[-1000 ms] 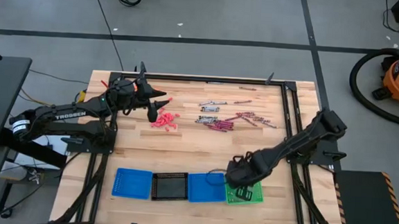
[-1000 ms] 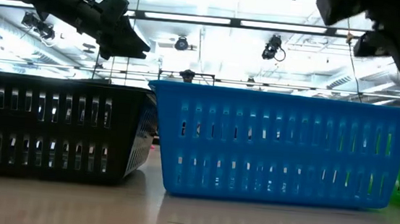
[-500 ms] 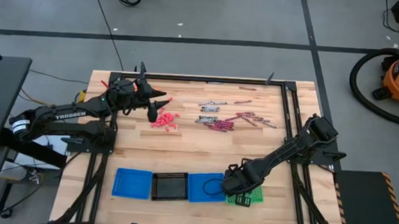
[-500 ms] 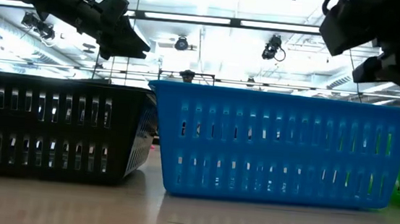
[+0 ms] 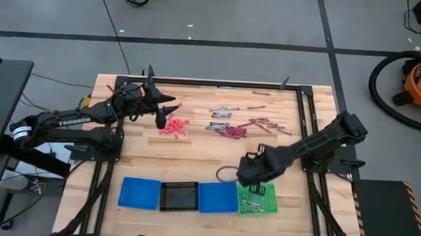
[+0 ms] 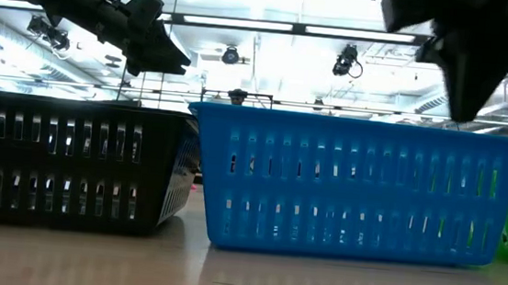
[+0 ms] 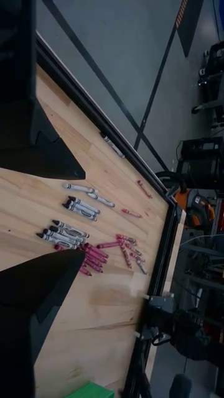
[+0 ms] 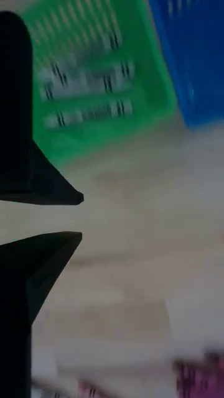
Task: Sort crayons
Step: Put the white crayon into the green bin
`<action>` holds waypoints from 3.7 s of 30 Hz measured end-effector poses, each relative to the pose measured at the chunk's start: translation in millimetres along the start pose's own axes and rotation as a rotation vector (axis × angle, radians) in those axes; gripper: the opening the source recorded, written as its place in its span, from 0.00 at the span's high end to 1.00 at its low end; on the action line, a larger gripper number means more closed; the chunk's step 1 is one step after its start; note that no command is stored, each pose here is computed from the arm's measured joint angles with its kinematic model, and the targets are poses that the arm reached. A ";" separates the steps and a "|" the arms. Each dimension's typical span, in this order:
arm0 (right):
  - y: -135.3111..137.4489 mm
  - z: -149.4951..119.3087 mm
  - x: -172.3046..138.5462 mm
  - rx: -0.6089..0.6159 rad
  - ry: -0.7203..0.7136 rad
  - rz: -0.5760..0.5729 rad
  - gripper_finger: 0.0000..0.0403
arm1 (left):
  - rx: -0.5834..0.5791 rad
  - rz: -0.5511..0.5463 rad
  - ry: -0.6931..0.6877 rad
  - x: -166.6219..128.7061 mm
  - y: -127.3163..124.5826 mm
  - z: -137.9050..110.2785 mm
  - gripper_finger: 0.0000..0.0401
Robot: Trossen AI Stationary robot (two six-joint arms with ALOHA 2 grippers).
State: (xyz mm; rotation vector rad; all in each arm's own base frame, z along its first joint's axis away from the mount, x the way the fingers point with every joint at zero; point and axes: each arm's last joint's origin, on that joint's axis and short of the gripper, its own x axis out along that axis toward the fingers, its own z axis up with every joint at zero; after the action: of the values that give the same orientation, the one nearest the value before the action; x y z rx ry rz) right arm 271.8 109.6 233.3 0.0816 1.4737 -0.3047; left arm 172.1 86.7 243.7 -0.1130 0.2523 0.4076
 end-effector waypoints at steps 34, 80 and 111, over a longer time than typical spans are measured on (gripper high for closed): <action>-198.4 -22.8 85.0 0.402 0.244 -0.040 0.78 | 0.002 0.002 -0.005 0.0 0.4 0.5 0.49; -231.4 -34.0 140.8 0.231 0.607 0.096 0.99 | 0.002 0.002 -0.007 0.0 0.4 0.7 0.49; -95.0 -19.3 48.8 0.175 0.026 0.245 0.98 | 0.002 0.002 -0.003 0.0 0.4 0.3 0.49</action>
State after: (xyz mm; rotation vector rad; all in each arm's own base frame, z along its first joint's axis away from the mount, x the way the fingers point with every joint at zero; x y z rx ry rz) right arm 232.5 15.6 195.7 0.4050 1.4431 -0.2324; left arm 172.0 87.0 244.0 -0.1104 0.2497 0.4097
